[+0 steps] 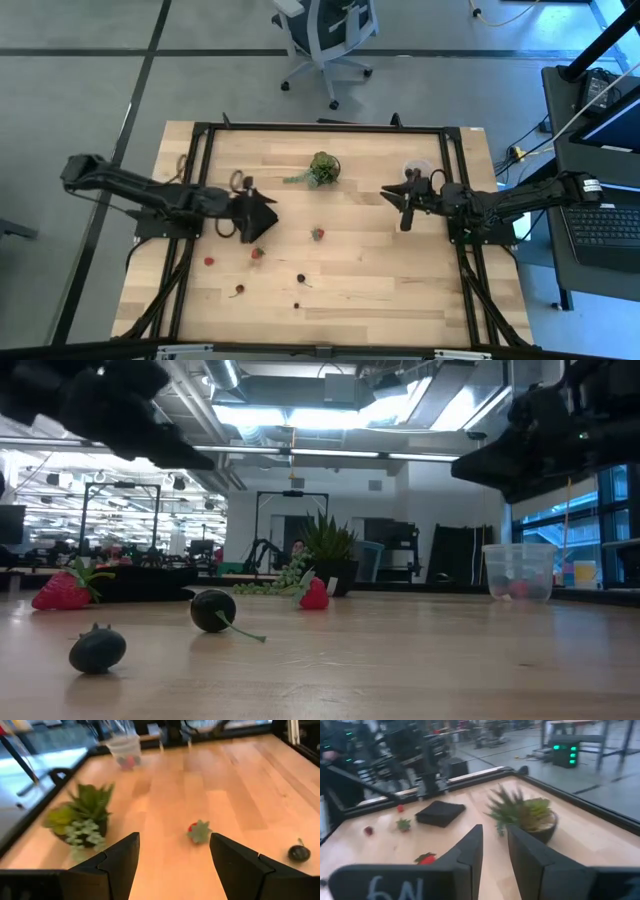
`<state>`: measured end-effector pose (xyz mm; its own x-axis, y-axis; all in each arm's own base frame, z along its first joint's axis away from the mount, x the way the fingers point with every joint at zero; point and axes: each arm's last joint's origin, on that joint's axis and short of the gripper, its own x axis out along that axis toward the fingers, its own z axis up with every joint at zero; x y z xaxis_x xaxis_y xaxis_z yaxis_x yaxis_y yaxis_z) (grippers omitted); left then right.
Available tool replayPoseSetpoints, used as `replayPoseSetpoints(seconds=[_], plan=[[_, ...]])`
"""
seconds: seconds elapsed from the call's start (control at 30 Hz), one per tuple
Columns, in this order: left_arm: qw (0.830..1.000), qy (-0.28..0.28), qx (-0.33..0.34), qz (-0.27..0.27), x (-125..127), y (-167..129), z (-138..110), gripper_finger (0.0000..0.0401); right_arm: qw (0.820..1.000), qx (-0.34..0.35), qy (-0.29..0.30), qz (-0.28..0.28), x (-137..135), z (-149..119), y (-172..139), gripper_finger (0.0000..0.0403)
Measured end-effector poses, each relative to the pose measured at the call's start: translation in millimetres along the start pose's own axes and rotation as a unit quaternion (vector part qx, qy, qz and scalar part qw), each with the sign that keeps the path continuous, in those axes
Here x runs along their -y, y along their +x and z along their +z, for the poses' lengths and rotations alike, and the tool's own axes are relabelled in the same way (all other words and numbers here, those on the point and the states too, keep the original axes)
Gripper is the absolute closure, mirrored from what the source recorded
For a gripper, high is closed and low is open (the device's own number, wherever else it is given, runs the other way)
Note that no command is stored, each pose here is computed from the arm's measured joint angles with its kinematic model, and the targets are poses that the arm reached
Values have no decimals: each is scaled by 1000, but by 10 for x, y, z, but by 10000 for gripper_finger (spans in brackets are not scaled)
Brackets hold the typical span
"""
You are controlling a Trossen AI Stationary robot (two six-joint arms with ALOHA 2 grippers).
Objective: Pick and placing Produce into tupperware
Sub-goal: Put the right red strawberry into the bin
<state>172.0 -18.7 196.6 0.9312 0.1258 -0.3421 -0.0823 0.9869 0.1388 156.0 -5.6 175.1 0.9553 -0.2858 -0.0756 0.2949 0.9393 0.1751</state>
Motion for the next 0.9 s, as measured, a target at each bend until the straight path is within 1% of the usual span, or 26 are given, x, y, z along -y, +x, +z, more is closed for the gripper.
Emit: replayPoseSetpoints(seconds=[0.13,0.23,0.3,0.43,0.57,0.63,0.73,0.9], plan=[[999,-28,-29,-10,99,239,164,165,1000,0,1,-5,2,-3,2,310],[998,-38,-54,-9,155,429,232,165,1000,-6,-1,-6,2,-17,10,310],[998,-38,-58,-9,190,548,254,165,1000,-12,-3,-7,3,-33,19,310],[997,-42,-58,-12,264,787,189,165,1000,-25,-6,-10,3,-71,41,310],[997,-42,-62,-33,339,981,71,165,999,-38,1,-13,5,-110,61,310],[997,-42,-63,-35,371,1067,24,165,999,-45,0,-15,6,-130,70,310],[997,-40,-57,-37,424,1201,5,165,998,-53,-2,-17,7,-157,83,310],[994,-30,-95,-38,516,1435,-86,165,998,-63,4,-19,8,-187,96,310]])
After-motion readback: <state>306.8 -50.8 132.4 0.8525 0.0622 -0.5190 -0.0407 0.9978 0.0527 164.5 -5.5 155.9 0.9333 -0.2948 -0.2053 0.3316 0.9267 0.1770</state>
